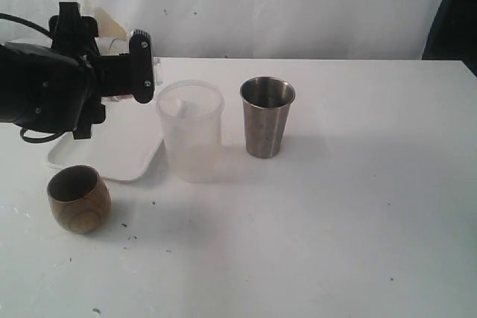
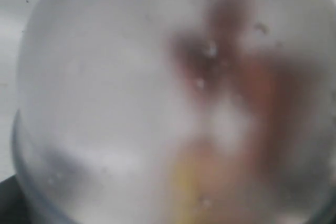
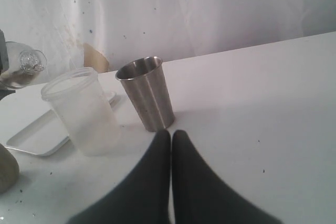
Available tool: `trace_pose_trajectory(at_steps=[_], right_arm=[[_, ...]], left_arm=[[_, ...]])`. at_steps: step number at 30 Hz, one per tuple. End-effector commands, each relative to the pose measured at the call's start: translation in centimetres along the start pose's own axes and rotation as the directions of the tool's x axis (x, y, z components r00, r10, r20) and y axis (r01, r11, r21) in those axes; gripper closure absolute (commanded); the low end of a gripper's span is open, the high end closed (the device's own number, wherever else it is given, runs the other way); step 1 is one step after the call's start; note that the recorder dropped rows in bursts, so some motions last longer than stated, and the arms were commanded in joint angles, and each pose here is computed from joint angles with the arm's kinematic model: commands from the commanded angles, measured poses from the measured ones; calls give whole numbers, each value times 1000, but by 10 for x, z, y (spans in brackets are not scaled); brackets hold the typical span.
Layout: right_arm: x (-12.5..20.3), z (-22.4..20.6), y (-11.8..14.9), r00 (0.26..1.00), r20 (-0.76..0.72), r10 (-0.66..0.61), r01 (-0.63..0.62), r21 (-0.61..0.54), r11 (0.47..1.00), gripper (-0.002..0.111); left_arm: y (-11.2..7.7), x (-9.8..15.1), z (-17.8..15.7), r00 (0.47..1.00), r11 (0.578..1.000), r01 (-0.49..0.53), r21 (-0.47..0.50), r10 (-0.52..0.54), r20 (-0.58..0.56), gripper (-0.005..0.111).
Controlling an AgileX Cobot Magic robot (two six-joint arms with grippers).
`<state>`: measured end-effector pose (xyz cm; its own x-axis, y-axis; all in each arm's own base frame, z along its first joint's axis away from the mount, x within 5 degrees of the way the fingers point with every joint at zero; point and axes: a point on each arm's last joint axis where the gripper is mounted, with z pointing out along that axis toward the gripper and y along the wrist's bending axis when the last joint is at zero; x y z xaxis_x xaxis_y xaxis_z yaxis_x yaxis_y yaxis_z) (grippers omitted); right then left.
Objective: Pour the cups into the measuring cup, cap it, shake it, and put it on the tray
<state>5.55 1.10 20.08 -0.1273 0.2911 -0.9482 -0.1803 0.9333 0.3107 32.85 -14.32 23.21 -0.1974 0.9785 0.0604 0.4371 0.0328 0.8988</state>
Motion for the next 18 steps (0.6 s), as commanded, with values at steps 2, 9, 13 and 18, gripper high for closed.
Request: trace_pose_trajectory(at_steps=[2,9,13,18], right_arm=[[0,0,0,1000,11,1,-1,-8,1000,108],[0,0,0,1000,11,1,-1,-8,1000,108],[0,0,0,1000,11,1,-1,-8,1000,108],[0,0,0,1000,11,1,-1,-8,1000,108]], left_arm=[[12,-11,-11,996,989,-86,-118,89,23,107],[15,-17,-18,989,975,-142,-170,145,4,107],[15,-16,-18,987,972,-161,-174,161,-10,107],[19,-17,-17,960,942,-280,-182,275,-53,107]])
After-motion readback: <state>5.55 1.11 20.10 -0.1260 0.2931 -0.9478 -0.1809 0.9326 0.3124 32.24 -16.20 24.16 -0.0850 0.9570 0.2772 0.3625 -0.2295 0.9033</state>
